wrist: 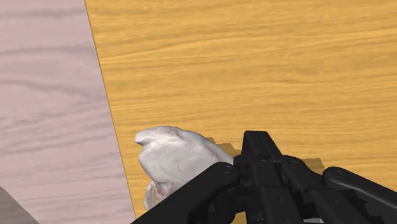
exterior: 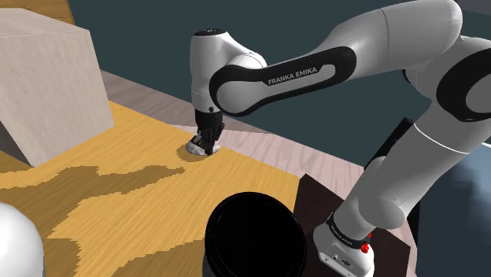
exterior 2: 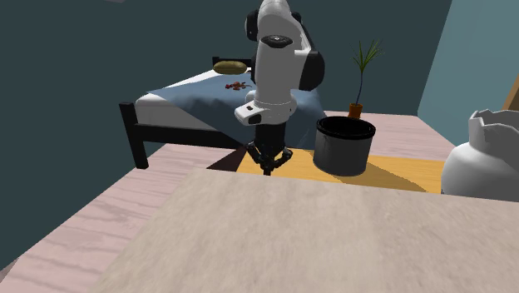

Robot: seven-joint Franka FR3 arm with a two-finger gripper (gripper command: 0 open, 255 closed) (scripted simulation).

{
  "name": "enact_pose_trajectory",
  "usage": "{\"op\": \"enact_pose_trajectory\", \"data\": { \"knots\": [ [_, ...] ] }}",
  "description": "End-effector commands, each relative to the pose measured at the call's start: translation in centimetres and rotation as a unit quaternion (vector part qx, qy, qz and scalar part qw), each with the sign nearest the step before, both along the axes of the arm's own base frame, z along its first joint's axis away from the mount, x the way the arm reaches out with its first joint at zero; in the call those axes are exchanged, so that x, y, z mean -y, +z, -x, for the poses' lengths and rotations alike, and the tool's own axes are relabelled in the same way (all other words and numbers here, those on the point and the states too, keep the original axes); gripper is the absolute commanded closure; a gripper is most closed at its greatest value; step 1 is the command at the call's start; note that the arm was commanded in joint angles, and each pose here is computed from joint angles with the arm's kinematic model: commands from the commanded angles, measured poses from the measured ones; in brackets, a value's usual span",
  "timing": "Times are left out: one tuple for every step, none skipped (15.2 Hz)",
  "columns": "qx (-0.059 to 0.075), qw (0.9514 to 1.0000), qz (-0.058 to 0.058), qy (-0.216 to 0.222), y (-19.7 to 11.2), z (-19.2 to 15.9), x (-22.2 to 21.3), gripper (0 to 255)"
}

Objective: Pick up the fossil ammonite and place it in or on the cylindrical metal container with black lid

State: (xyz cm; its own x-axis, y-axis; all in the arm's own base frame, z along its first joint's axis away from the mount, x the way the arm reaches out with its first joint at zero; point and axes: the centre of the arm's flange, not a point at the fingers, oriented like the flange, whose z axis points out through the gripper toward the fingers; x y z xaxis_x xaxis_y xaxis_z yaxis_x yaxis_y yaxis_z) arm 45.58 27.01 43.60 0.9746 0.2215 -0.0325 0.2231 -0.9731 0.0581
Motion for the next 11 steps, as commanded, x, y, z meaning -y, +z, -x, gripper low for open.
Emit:
{"op": "enact_pose_trajectory", "data": {
  "knots": [
    [0.0, 1.0, 0.0, 0.0, 0.0, 0.0, 0.0, 0],
    [-0.01, 0.9986, -0.004, 0.052, -0.1, -0.8, 1.3, 0],
    [-0.02, 0.9944, -0.007, 0.103, -0.2, -1.7, 2.4, 0],
    [-0.031, 0.9874, -0.011, 0.155, -0.3, -2.7, 3.5, 0],
    [-0.041, 0.9777, -0.015, 0.205, -0.5, -3.8, 4.5, 0],
    [-0.05, 0.9652, -0.019, 0.256, -0.7, -5.0, 5.3, 0],
    [-0.051, 0.9651, -0.019, 0.256, -0.7, -5.0, 5.4, 0],
    [-0.051, 0.9651, -0.019, 0.256, -1.2, -5.0, 5.4, 0],
    [-0.051, 0.9651, -0.019, 0.256, -1.8, -4.9, 5.4, 0],
    [-0.051, 0.9651, -0.019, 0.256, -2.3, -4.9, 5.4, 0],
    [-0.051, 0.9651, -0.019, 0.256, -2.8, -4.8, 5.5, 0]
  ]
}}
